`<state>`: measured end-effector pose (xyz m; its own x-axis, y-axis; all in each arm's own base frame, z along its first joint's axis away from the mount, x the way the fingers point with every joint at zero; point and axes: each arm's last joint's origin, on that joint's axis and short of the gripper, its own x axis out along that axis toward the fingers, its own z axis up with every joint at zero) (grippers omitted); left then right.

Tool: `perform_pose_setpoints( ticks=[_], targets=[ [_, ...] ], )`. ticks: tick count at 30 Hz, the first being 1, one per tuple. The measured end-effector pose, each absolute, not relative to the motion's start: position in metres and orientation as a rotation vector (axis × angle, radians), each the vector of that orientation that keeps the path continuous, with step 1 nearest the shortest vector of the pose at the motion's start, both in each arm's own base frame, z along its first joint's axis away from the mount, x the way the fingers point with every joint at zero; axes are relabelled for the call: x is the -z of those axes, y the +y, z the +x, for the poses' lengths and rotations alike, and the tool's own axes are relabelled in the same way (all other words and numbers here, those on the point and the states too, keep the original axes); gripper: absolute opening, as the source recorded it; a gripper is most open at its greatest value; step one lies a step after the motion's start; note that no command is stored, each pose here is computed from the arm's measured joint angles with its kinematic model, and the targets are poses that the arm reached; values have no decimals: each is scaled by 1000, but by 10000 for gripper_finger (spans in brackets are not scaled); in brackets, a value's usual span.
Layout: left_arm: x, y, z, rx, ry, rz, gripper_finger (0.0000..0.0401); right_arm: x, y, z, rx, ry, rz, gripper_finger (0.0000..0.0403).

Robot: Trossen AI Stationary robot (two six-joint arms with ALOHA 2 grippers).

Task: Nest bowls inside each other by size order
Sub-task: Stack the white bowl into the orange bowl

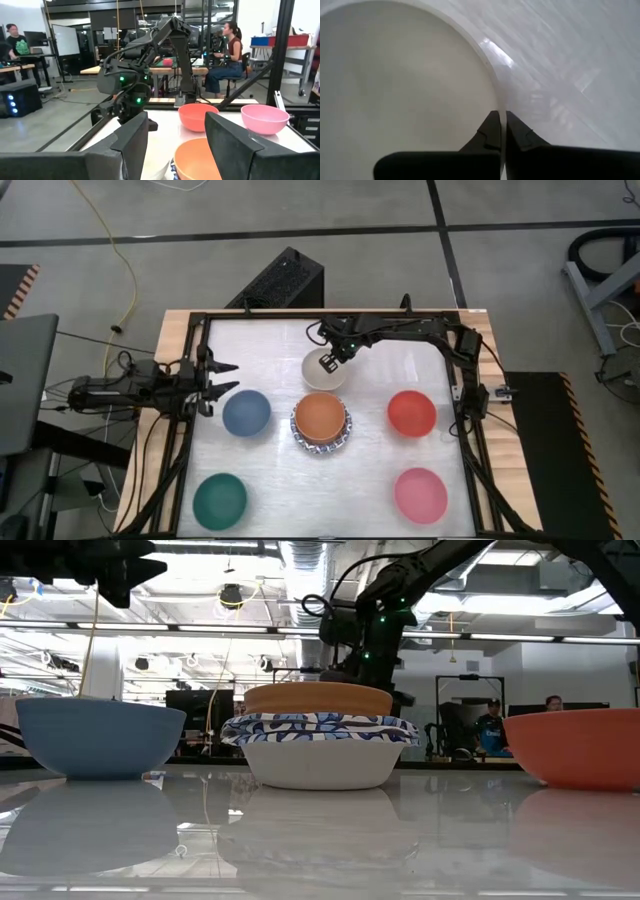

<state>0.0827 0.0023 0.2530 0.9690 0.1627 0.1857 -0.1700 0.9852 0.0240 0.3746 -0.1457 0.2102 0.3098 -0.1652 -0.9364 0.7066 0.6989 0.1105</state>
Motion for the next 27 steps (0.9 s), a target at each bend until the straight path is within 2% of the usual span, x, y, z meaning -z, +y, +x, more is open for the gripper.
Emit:
perform_pose_setpoints(
  ticks=[19, 27],
  targets=[
    [-250, 3, 83, -176, -153, 46, 185, -235, -141, 367, 538, 1079, 530, 8],
    [-219, 3, 91, -198, -212, 6, 185, -246, -138, 363, 522, 1062, 523, 9]
  ],
)
